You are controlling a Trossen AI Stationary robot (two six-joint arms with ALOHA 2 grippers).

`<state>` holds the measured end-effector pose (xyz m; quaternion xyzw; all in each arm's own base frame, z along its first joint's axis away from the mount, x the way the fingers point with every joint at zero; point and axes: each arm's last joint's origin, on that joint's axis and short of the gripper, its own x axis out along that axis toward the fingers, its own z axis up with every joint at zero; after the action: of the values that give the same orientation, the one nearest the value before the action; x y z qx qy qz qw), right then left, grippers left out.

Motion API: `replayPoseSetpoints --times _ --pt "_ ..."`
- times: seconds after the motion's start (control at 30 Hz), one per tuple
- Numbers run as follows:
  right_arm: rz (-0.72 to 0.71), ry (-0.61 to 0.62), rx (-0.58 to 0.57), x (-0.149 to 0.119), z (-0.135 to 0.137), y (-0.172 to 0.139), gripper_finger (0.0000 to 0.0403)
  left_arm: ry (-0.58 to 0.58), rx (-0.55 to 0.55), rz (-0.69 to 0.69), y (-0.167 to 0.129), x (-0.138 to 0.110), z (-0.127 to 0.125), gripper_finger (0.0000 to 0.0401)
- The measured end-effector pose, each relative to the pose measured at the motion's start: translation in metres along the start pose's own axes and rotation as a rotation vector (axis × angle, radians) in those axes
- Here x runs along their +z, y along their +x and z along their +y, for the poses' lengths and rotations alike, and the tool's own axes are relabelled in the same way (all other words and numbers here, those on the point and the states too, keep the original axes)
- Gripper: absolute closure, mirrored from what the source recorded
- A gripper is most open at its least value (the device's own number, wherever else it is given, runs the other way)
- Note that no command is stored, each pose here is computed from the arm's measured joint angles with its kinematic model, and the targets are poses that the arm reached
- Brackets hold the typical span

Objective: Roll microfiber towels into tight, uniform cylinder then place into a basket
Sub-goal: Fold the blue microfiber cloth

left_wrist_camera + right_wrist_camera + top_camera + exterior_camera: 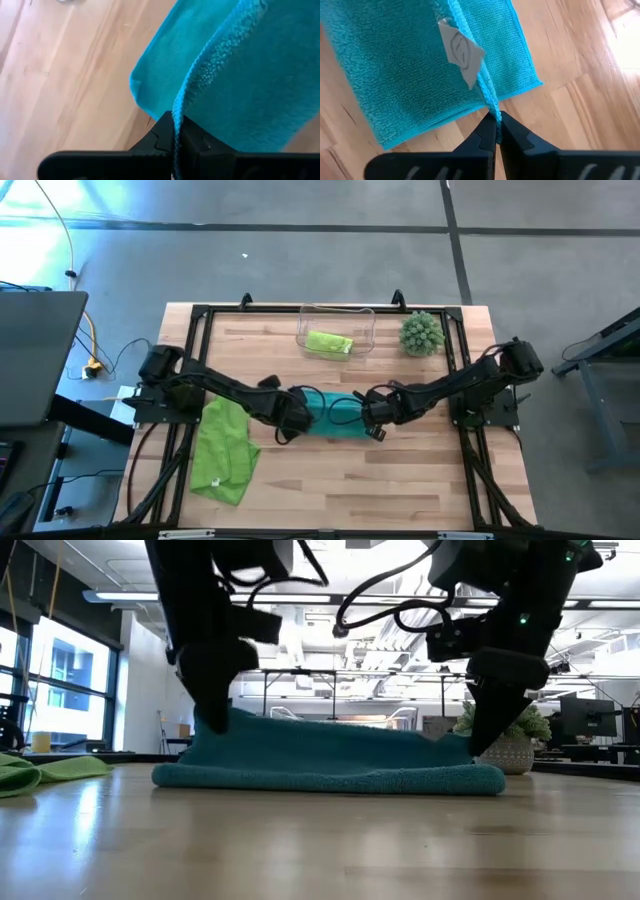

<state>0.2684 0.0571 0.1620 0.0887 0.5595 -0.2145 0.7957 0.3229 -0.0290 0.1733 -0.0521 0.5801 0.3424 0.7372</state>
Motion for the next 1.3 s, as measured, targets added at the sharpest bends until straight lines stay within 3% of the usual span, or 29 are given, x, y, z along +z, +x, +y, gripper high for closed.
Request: replayPoseSetpoints --times 0.37,0.77,1.1,1.3 --pt "0.000 -0.004 -0.030 0.013 -0.018 0.007 0.0402 0.066 0.170 -0.056 0.021 -0.001 -0.007 0.0401" --pt "0.019 -0.011 -0.038 0.017 -0.025 0.013 0.0399 0.059 0.169 -0.068 0.022 0.000 -0.008 0.0401" --pt "0.098 -0.040 -0.057 0.011 -0.031 0.003 0.0291 0.084 0.173 -0.102 0.024 0.007 -0.006 0.0401" --pt "0.074 -0.002 -0.032 0.014 -0.025 -0.016 0.0274 0.073 0.162 -0.095 0.027 0.010 -0.003 0.0401"
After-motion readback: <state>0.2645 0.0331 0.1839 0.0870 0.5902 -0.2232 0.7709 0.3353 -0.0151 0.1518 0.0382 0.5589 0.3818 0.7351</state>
